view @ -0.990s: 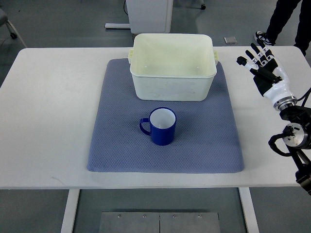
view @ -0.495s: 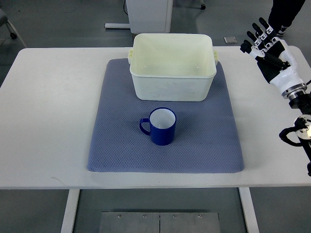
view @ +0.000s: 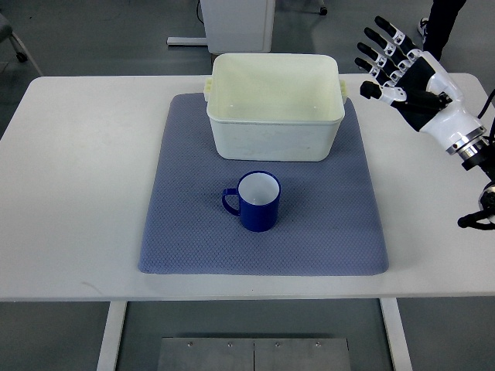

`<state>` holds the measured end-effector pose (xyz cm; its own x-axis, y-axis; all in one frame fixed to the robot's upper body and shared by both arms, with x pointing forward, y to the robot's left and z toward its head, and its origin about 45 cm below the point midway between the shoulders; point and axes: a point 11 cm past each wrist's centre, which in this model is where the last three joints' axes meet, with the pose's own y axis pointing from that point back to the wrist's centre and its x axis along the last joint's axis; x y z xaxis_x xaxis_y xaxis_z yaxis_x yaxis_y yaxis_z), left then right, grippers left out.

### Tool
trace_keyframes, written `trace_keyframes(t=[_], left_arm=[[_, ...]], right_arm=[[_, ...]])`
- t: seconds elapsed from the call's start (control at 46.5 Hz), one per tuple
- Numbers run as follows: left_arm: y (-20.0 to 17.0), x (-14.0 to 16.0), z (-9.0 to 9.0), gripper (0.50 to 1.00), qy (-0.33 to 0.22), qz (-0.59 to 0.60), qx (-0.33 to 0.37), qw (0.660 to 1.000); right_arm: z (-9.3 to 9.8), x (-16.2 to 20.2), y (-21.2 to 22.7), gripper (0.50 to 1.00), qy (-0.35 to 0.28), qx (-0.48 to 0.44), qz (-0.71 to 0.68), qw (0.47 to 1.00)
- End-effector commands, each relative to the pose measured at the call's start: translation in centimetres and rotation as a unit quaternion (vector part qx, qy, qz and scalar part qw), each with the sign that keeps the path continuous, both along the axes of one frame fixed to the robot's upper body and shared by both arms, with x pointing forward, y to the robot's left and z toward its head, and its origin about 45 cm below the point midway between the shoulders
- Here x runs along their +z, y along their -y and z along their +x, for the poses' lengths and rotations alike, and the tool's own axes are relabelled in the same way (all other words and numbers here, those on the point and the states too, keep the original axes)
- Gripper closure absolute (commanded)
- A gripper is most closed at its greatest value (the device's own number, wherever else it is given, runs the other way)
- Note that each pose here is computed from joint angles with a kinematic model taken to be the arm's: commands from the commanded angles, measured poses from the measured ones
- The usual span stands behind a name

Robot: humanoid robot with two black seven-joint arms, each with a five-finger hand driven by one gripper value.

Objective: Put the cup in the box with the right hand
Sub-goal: 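Raise the right hand and swing it over the mat toward the blue mug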

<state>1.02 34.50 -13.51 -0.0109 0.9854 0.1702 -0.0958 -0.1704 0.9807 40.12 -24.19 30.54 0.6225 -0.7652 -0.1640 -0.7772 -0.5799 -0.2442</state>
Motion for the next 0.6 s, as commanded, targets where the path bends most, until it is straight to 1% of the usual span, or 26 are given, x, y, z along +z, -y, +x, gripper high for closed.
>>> trace_keyframes(t=[0.0,0.301,0.409,0.431,0.581], left_arm=[[0.0,0.0,0.0,0.5,0.0,0.0,0.0,1.0],[0.0,0.0,0.0,0.5,0.0,0.0,-0.001,1.0],[0.0,0.0,0.0,0.5,0.0,0.0,0.0,1.0],[0.0,0.0,0.1,0.5,0.001,0.0,-0.002,1.0],[0.0,0.0,0.0,0.5,0.0,0.0,-0.001,1.0]], right_arm=[[-0.6,0.4,-0.9,0.5,0.007,0.028,-0.008,1.0],[-2.4,-0.2,-3.3,0.5,0.009,0.104,-0.026,0.994],[-2.8,-0.8,-3.9,0.5,0.005,0.122,-0.036,0.992],[-3.1,-1.5,-4.2,0.5,0.0,0.128,-0.043,0.991],[-3.7,-2.9,-4.9,0.5,-0.012,0.14,-0.059,0.988]])
